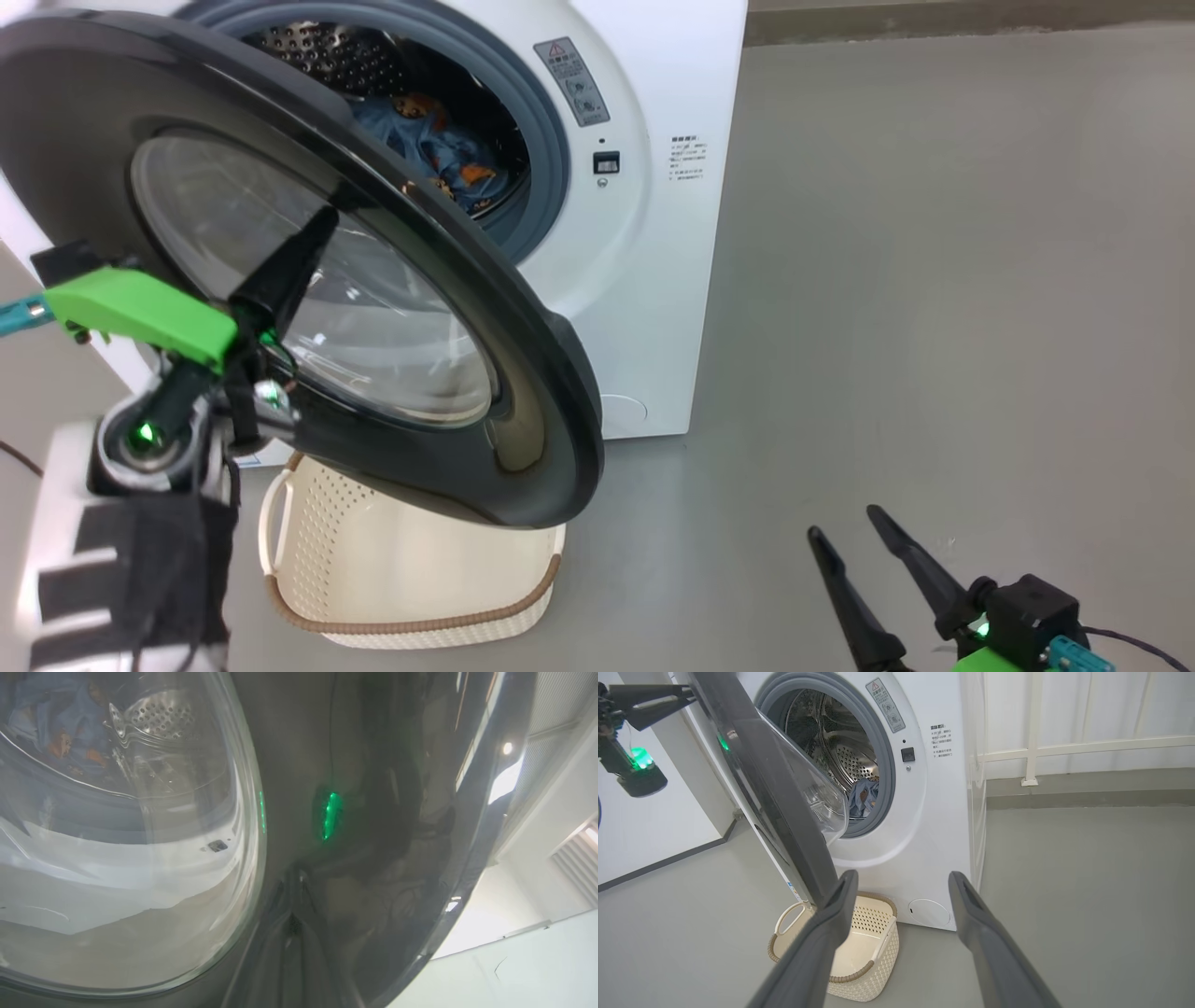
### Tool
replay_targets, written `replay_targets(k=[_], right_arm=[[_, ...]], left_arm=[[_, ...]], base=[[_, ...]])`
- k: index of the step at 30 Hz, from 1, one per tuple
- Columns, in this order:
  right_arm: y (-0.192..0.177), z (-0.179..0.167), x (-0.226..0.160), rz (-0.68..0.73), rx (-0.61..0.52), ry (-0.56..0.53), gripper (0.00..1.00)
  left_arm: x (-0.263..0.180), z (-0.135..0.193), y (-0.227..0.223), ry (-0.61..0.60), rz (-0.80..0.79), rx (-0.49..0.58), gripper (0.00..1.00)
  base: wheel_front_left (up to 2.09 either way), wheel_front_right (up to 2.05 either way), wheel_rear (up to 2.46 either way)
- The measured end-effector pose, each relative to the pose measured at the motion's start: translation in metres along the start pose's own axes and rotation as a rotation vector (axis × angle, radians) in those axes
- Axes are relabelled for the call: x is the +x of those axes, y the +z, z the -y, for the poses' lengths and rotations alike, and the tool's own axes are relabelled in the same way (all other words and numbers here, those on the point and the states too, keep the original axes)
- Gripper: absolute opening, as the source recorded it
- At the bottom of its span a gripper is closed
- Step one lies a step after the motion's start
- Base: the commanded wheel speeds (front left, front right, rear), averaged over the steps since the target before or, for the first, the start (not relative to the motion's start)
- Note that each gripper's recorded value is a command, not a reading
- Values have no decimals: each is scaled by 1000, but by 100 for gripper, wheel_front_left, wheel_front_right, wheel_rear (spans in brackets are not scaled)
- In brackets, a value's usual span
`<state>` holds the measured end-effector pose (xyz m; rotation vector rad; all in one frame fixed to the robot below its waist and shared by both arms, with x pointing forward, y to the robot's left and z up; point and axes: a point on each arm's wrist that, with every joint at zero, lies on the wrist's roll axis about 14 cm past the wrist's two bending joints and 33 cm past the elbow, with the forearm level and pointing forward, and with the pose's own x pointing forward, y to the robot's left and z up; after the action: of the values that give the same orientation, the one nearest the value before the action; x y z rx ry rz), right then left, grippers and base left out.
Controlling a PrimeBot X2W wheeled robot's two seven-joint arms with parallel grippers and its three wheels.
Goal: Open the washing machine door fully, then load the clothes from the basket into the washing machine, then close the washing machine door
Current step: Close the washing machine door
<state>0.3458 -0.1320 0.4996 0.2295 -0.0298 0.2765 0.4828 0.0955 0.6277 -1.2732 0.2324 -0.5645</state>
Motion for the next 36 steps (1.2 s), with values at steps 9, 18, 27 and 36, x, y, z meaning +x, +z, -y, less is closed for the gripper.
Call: replay_targets(k=[9,18,27,36], right_arm=[[3,7,-3,10,-2,-23,100],[7,12,-4,21,-14,-37,100],[6,23,-5,14,-20,-64,100],[0,27,-2,-6,-18,-71,100]], left_arm=[[-46,-18,-4,78,71,274,47],[-98,-53,-7,203,188,575,100],[-140,-94,-12,334,291,818,100],[-152,-127,-44,451,206,958,100]], base=[[0,0,0],[0,0,0],[0,0,0],[0,0,0]])
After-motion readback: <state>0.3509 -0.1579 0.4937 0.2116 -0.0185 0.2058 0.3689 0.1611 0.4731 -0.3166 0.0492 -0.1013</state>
